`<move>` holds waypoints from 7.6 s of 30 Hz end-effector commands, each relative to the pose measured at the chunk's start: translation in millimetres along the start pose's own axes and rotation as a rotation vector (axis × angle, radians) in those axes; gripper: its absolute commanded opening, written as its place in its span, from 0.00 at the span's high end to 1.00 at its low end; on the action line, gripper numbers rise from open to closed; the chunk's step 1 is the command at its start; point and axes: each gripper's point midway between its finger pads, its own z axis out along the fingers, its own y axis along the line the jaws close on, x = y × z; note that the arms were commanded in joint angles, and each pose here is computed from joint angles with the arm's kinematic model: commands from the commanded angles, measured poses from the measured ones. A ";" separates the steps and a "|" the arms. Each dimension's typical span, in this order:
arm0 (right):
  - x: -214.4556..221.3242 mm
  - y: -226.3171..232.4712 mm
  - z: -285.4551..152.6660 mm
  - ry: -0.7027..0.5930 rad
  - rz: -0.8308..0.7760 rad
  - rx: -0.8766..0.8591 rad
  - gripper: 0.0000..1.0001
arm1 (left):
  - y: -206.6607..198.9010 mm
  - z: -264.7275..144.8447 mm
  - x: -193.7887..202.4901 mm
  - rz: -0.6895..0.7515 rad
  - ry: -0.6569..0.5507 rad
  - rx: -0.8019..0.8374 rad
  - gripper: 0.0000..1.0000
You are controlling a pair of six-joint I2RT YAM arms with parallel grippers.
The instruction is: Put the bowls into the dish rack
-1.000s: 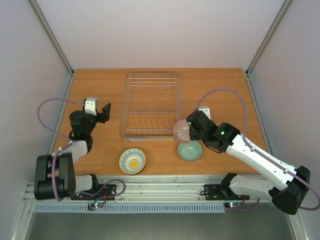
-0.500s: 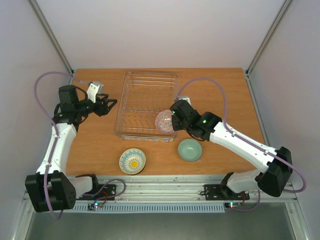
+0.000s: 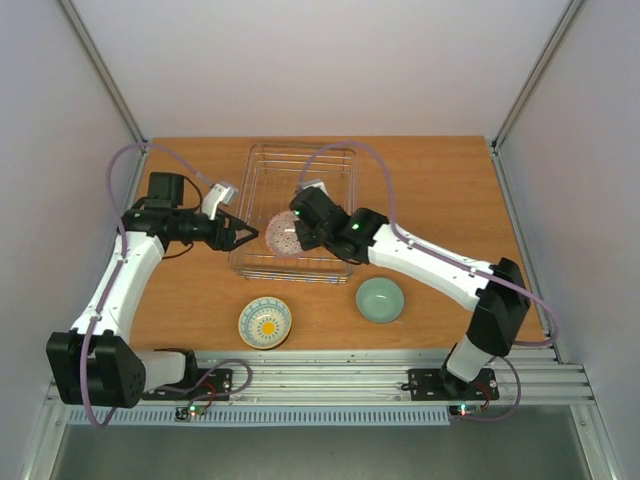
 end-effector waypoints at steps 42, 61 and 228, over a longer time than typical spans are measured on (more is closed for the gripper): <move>-20.3 71.0 -71.9 -0.238 -0.021 -0.320 0.10 | -12.7 31.5 15.6 0.103 0.032 0.154 1.00; 15.3 62.4 -79.5 -0.251 0.246 -0.504 0.01 | -41.3 21.9 5.8 0.166 -0.112 0.360 0.99; 74.5 -86.8 -24.3 0.097 0.156 0.290 0.03 | 21.6 4.6 1.5 0.145 -0.232 -0.102 0.28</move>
